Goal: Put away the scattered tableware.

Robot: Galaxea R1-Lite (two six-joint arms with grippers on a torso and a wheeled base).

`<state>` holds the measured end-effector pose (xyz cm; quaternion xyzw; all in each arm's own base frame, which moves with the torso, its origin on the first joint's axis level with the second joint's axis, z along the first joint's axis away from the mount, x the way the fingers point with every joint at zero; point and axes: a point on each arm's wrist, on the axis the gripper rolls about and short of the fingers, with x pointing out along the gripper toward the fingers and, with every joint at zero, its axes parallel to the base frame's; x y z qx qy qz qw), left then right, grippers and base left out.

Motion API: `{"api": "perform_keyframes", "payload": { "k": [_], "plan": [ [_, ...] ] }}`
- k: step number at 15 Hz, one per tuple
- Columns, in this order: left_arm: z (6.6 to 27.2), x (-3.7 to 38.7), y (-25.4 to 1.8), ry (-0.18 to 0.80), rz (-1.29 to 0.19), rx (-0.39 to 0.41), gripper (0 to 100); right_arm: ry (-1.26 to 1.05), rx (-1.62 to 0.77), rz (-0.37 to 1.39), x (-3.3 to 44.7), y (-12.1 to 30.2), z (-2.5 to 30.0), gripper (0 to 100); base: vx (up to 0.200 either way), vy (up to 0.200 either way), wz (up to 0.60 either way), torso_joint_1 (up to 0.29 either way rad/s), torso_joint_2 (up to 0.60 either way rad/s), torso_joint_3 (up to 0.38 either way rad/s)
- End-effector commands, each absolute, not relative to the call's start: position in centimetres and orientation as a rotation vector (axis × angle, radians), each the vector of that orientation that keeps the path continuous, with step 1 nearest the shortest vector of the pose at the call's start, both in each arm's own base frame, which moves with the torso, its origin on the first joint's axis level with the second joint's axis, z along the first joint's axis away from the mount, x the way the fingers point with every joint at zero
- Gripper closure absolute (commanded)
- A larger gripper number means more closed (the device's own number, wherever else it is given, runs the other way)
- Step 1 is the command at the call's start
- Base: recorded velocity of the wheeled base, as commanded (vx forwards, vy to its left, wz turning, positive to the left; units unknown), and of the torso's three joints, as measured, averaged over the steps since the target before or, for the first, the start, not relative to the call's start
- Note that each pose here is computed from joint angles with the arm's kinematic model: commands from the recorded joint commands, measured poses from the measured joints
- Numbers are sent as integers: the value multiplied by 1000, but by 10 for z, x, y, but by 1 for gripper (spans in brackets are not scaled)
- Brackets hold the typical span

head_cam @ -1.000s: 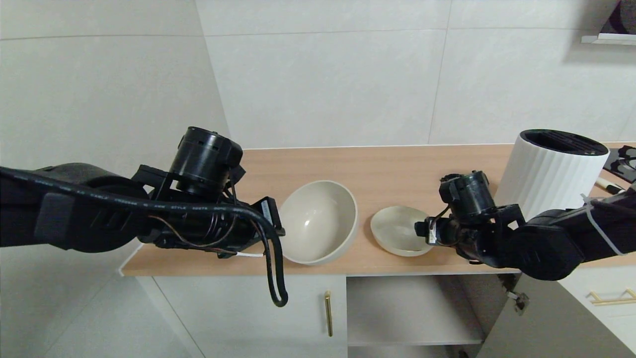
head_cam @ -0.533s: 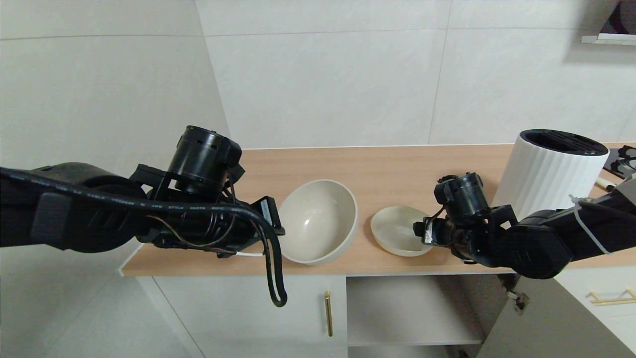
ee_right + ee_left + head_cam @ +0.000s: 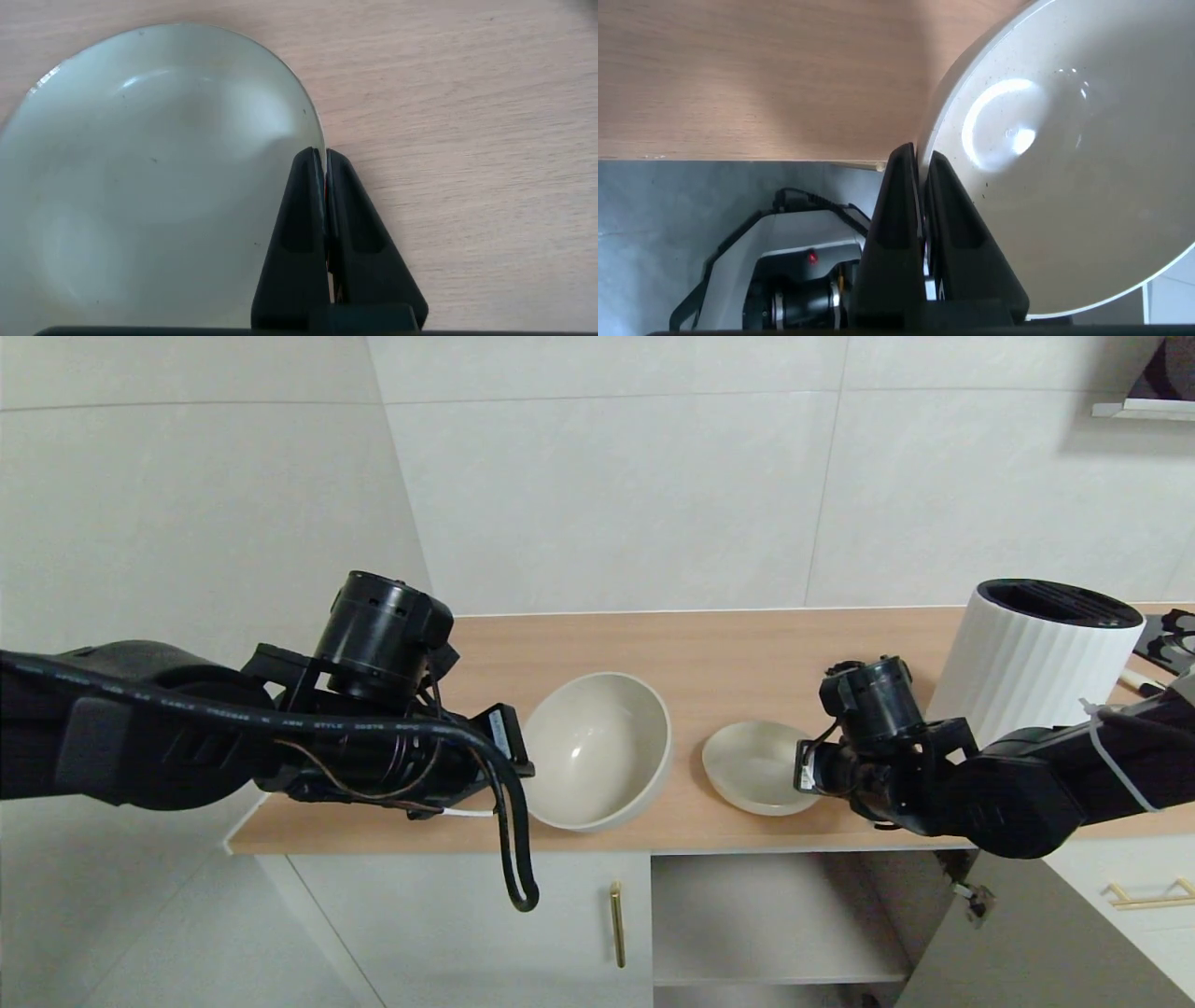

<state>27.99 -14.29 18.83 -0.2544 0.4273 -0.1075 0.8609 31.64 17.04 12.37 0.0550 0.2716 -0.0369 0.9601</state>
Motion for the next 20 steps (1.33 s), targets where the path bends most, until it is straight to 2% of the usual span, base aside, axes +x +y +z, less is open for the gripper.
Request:
{"api": "perform_keyframes", "payload": {
  "k": [1,3,7,9,11,13,17,20],
  "plan": [
    [192,278,-142,886,-230,-537,100,532,124,-68,312,168,133,100,0,0,0,0,0,0],
    [195,273,-139,876,-224,-536,100,517,137,-56,305,164,143,100,0,0,0,0,0,0],
    [214,243,-118,809,-232,-539,100,558,186,106,256,139,186,100,0,0,0,0,0,0],
    [224,216,-103,765,-245,-551,100,575,215,209,221,119,218,100,0,0,0,0,0,0],
    [232,202,-96,724,-266,-544,100,548,194,221,205,106,230,100,0,0,0,0,0,0],
    [228,199,-95,732,-275,-506,100,558,193,235,193,100,228,100,0,0,0,0,0,0],
    [218,209,-100,776,-262,-496,100,604,176,194,196,96,212,100,0,0,0,0,0,0],
    [213,212,-101,795,-255,-491,100,607,176,183,196,93,211,100,-200,0,0,6,2,4]
  ]
}}
